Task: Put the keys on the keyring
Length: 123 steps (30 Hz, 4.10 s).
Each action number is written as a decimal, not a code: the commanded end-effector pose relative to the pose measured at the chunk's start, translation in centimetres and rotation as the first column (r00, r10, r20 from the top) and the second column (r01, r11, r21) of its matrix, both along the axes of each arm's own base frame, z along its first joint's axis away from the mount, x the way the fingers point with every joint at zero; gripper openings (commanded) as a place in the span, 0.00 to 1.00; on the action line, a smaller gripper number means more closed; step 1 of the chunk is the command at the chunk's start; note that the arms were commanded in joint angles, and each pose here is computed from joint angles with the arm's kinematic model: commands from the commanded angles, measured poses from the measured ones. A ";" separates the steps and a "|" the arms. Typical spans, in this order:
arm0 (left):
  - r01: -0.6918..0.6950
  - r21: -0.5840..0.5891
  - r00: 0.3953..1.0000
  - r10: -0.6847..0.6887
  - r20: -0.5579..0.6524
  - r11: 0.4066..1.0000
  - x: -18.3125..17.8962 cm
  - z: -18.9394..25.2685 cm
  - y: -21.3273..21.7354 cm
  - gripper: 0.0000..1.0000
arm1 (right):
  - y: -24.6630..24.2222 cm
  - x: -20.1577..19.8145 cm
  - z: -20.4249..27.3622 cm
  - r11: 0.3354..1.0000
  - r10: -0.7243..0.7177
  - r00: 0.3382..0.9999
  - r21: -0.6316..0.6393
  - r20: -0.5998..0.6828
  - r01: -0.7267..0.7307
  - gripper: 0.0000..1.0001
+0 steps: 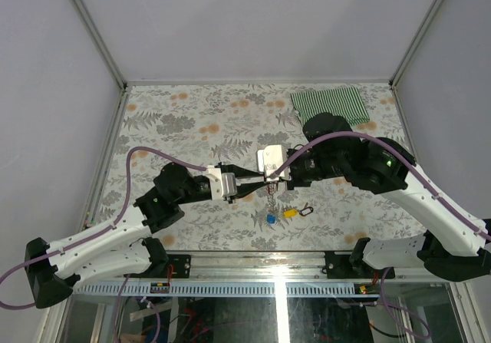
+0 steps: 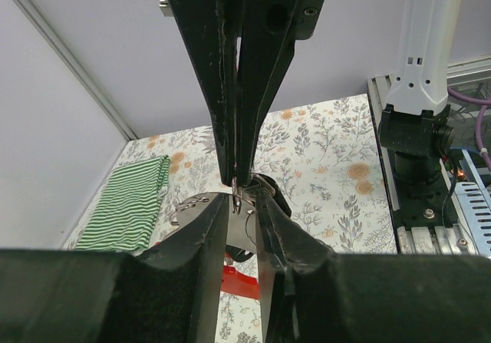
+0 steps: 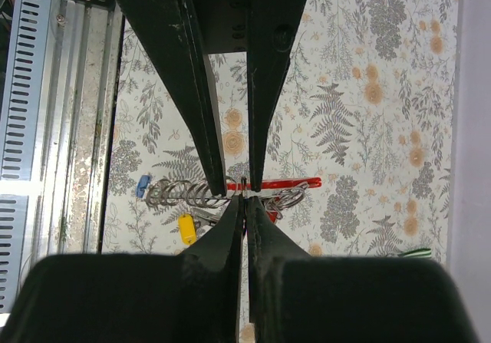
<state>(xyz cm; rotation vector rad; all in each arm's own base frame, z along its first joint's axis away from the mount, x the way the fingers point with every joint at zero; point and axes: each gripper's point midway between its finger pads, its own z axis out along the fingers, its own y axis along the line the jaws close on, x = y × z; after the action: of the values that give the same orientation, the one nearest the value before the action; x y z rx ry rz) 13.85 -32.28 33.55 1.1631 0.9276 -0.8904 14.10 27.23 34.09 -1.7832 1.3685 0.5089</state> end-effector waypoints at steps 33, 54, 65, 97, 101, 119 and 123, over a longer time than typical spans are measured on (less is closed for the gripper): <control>0.004 -0.326 1.000 0.004 0.024 0.945 -1.2 5.3 2.2 0.00 | 1.4 -1.3 10.7 0.818 -0.073 0.996 0.574 0.060 0.025 0.36; -0.287 -0.365 0.956 0.287 -0.056 0.886 3.5 5.1 4.6 0.00 | 0.6 3.0 7.6 0.493 -0.375 0.656 0.458 -0.656 0.740 0.42; -0.287 -0.358 0.957 0.286 -0.055 0.888 3.5 5.0 4.5 0.00 | 2.5 2.6 5.2 0.554 -0.370 0.609 0.360 -0.701 0.751 0.42; -0.253 -0.388 0.964 0.263 -0.029 0.886 2.5 5.2 5.1 0.00 | 1.9 3.7 3.4 0.480 -0.421 0.541 0.328 -0.728 0.814 0.00; -0.225 -0.398 0.970 0.242 -0.010 0.889 2.0 5.4 5.1 0.00 | 1.8 3.7 3.0 0.472 -0.420 0.527 0.318 -0.739 0.822 0.00; -0.166 -0.411 0.980 0.197 0.032 0.897 1.0 5.8 4.8 0.00 | 2.4 3.5 2.5 0.501 -0.411 0.538 0.312 -0.736 0.808 0.24; -0.161 -0.414 0.981 0.192 0.035 0.896 0.9 5.9 4.9 0.00 | 2.2 3.4 3.0 0.525 -0.409 0.591 0.350 -0.695 0.776 0.29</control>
<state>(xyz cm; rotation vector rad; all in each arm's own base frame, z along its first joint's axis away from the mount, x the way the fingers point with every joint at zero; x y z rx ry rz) 16.03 -28.50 35.99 0.7801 0.8703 -0.8299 17.27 29.64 34.90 -0.4654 1.9221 0.9647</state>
